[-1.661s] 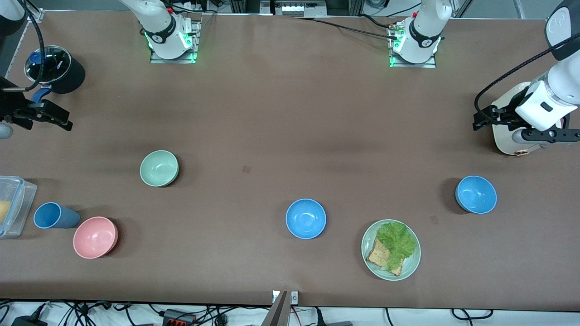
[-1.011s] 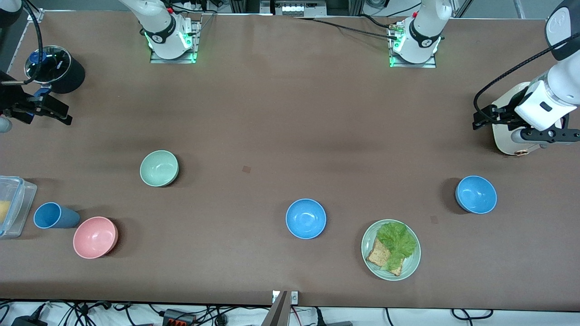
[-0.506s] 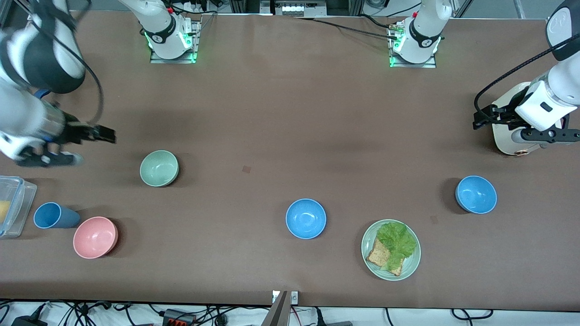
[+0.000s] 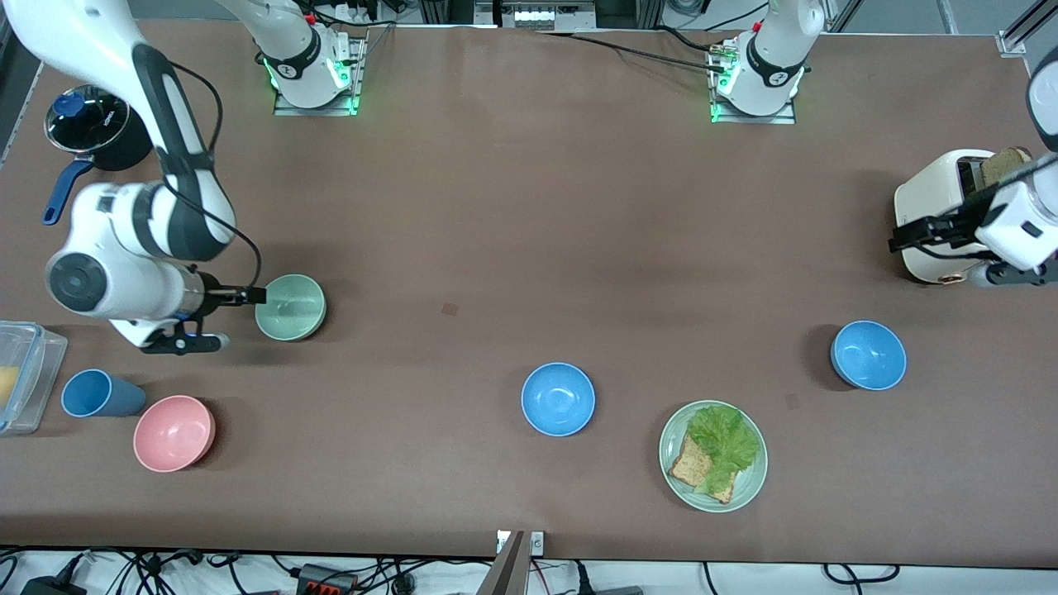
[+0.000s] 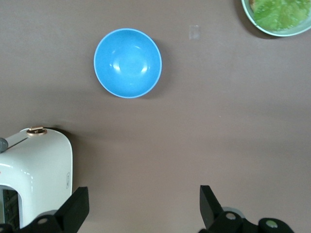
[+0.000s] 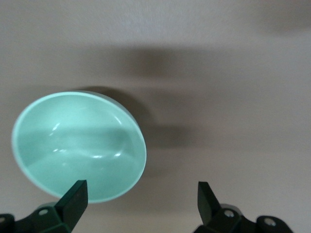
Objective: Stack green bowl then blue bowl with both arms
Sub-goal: 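Grasp the green bowl with the right gripper while the left gripper grasps the blue bowl, then carry the green bowl with the right gripper while the left gripper lifts the blue bowl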
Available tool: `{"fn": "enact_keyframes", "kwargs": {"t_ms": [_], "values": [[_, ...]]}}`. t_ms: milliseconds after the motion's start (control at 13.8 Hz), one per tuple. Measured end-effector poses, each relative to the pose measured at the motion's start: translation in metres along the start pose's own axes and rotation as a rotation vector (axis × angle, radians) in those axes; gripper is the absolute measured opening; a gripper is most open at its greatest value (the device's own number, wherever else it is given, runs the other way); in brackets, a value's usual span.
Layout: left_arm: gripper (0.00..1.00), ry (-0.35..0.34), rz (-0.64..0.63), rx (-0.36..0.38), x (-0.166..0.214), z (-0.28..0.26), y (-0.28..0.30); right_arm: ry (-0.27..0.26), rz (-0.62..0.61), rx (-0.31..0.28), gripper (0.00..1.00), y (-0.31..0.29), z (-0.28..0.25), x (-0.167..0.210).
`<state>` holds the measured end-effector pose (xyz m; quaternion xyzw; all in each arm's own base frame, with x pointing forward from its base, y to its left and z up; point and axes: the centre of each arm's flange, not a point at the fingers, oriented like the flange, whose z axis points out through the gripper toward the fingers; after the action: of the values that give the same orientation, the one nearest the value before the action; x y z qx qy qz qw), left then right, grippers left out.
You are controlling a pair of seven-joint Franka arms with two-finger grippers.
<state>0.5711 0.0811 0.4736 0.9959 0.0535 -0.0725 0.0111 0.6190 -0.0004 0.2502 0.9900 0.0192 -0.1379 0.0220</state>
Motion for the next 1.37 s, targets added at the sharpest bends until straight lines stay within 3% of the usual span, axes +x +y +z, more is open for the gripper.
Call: {"fn": "enact_keyframes", "kwargs": {"t_ms": [217, 289, 506, 867, 1083, 1372], "values": [[1.00, -0.027, -0.038, -0.004, 0.027, 0.034, -0.023, -0.008, -0.002, -0.004, 1.00, -0.002, 0.038, 0.012], [1.00, -0.034, -0.062, -0.007, 0.041, 0.052, -0.039, -0.010, -0.003, -0.005, 0.93, -0.002, 0.047, 0.014], [1.00, -0.053, -0.090, -0.013, 0.079, 0.111, -0.078, -0.012, -0.003, -0.005, 0.56, -0.003, 0.053, 0.016], [1.00, -0.006, -0.033, -0.004, 0.123, 0.209, -0.076, 0.018, -0.015, 0.023, 0.06, -0.014, 0.033, 0.022], [1.00, -0.006, 0.048, -0.003, 0.129, 0.230, -0.077, 0.051, -0.090, 0.047, 0.05, -0.063, 0.016, 0.025], [1.00, 0.020, 0.092, 0.002, 0.133, 0.233, -0.082, 0.130, -0.152, 0.092, 0.05, -0.208, -0.032, 0.017]]}}
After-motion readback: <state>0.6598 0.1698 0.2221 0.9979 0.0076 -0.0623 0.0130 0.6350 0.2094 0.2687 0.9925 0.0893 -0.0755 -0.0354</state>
